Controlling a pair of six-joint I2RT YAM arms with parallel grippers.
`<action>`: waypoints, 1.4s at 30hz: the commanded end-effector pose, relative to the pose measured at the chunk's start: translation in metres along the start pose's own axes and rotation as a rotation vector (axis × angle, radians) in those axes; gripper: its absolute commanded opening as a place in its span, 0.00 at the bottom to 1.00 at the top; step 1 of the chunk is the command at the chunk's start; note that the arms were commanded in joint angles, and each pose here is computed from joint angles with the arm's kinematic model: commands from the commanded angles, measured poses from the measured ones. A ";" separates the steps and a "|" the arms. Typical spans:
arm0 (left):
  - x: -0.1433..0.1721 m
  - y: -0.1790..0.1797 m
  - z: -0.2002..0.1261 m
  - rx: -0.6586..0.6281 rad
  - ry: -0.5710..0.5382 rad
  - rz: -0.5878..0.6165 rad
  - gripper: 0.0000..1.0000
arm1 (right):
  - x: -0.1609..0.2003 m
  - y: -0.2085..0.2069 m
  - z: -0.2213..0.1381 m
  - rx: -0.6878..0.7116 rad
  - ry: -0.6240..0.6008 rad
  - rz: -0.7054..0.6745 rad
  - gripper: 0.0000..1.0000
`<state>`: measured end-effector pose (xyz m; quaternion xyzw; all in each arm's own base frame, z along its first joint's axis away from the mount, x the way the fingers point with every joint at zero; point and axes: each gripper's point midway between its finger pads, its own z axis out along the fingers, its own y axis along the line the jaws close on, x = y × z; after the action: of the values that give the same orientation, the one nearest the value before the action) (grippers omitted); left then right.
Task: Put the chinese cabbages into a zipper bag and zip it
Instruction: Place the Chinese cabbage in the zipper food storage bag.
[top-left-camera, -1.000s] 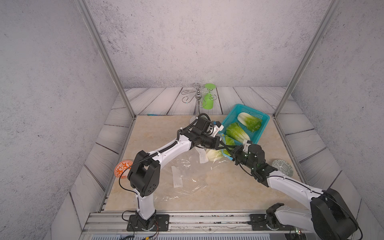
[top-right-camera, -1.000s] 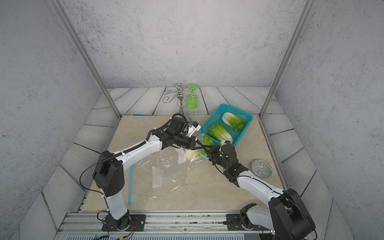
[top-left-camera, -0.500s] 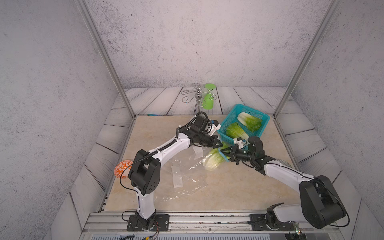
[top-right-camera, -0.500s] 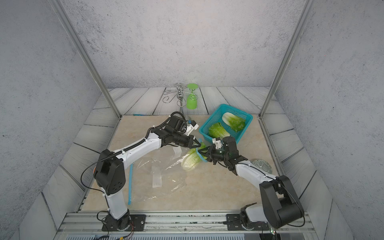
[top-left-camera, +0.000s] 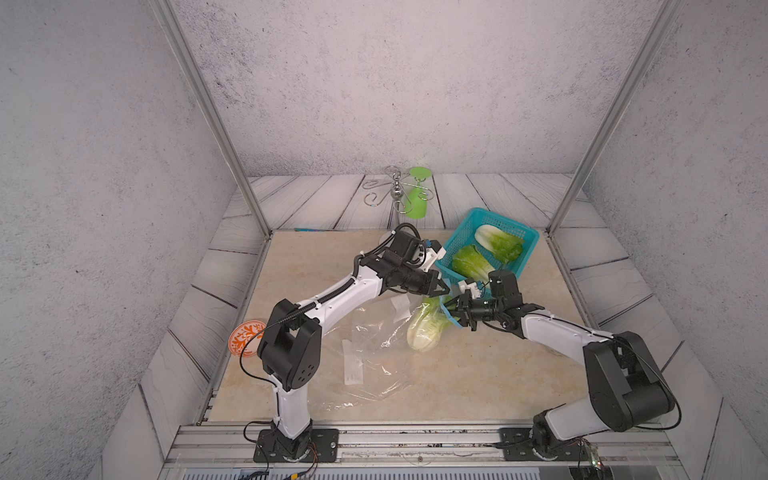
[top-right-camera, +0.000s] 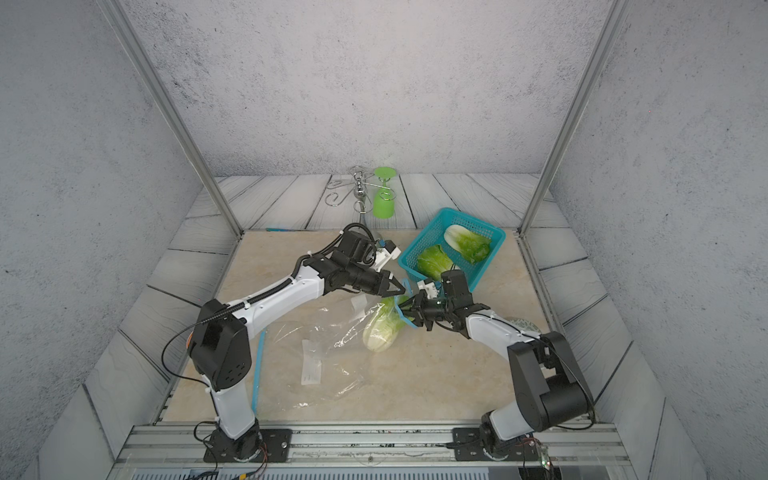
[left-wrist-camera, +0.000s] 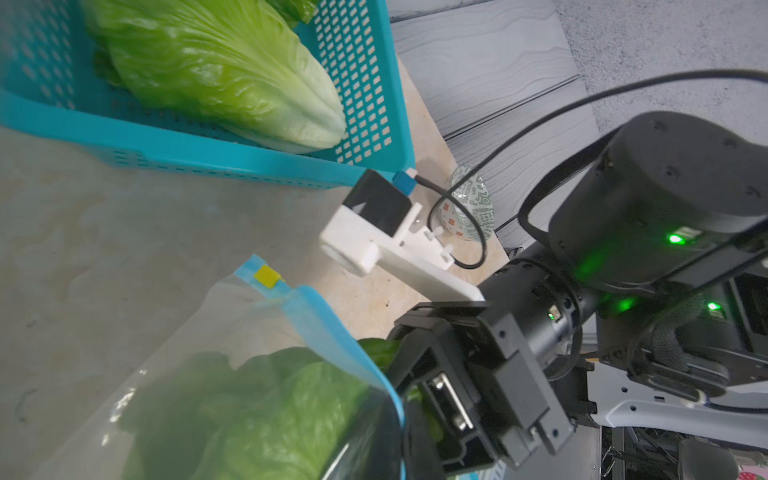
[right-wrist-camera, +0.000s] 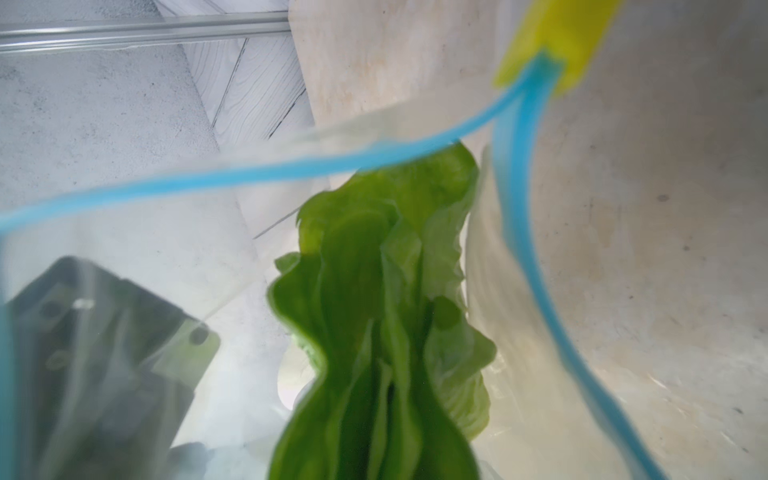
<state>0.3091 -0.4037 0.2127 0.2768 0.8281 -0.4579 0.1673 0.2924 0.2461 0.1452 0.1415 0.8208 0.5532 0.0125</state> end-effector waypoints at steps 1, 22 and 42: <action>-0.003 -0.033 -0.011 0.085 -0.032 0.058 0.00 | -0.013 0.005 0.000 0.029 -0.061 0.065 0.07; 0.030 0.026 -0.002 -0.009 -0.031 -0.101 0.00 | -0.028 -0.011 0.022 0.215 0.037 0.044 0.82; 0.032 0.037 -0.005 -0.012 -0.039 -0.177 0.00 | -0.017 0.008 -0.016 0.212 -0.036 -0.104 0.92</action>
<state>0.3036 -0.3705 0.1759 0.2016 0.8481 -0.4657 0.1522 0.3032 0.2178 0.1508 0.1191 0.8980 0.4213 0.0436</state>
